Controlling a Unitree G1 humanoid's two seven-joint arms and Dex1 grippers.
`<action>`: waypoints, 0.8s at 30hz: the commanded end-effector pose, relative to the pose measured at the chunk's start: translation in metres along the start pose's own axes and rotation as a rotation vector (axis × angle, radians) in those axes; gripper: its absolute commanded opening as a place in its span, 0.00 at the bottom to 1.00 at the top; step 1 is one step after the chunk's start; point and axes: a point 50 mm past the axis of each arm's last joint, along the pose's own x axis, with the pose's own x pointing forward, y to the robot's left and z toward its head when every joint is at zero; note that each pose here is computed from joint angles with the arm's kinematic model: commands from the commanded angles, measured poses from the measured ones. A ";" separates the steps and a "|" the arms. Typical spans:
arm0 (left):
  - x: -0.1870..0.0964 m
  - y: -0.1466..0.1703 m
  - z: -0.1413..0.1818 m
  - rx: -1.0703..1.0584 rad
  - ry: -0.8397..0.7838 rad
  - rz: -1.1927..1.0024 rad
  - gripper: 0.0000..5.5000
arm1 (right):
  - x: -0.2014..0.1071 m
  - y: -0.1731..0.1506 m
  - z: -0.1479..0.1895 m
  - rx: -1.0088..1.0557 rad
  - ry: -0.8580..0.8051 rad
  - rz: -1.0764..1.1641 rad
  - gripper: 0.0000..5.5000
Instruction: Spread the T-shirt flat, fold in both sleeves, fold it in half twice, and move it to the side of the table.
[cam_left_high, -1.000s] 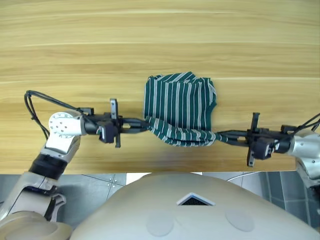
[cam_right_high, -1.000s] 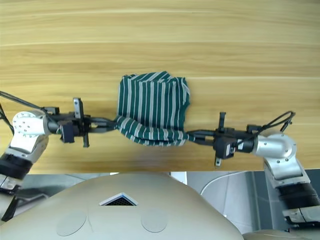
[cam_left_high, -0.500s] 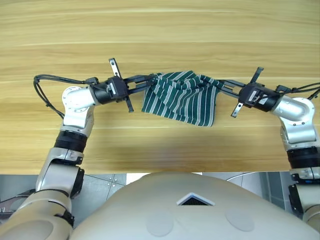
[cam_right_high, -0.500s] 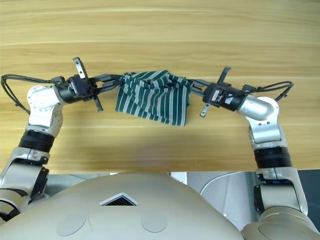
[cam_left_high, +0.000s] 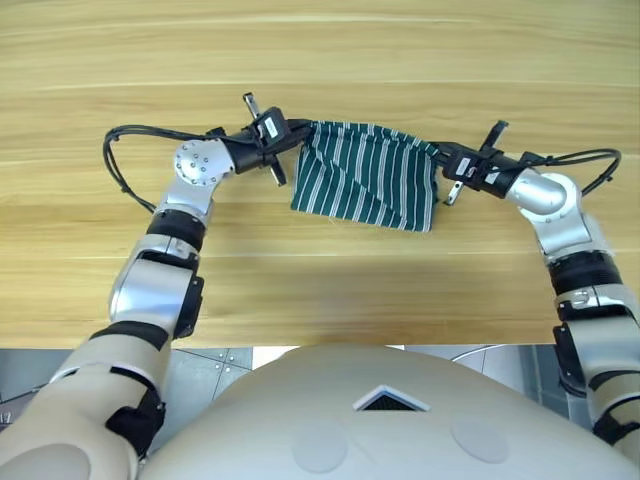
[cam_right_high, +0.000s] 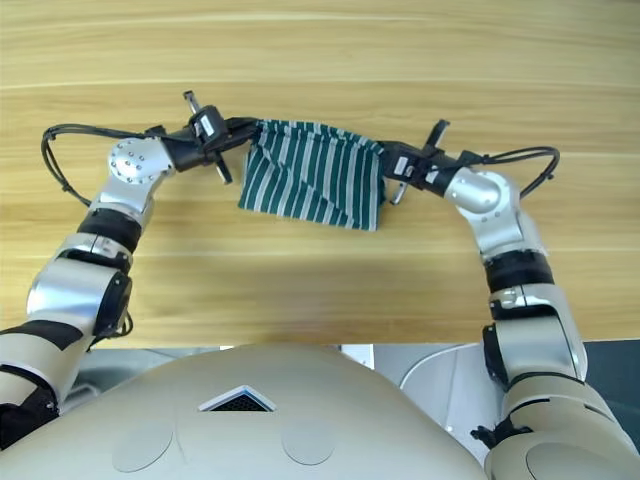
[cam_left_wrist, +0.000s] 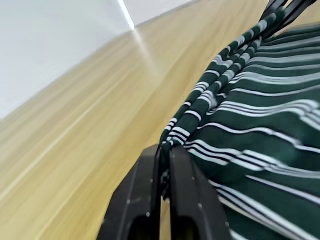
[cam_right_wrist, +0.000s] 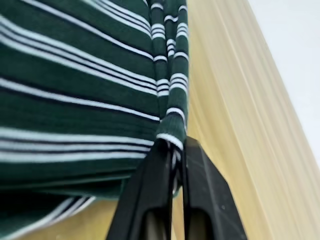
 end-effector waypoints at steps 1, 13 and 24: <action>0.012 0.002 -0.005 -0.044 0.093 0.029 0.01 | 0.008 -0.002 -0.008 -0.015 0.071 -0.013 0.01; 0.019 0.003 -0.017 -0.275 0.229 0.062 0.24 | 0.019 -0.003 -0.027 0.265 0.135 -0.075 0.25; -0.005 0.078 0.024 -0.637 -0.268 0.499 0.52 | -0.004 -0.066 -0.045 0.789 0.014 -0.500 0.63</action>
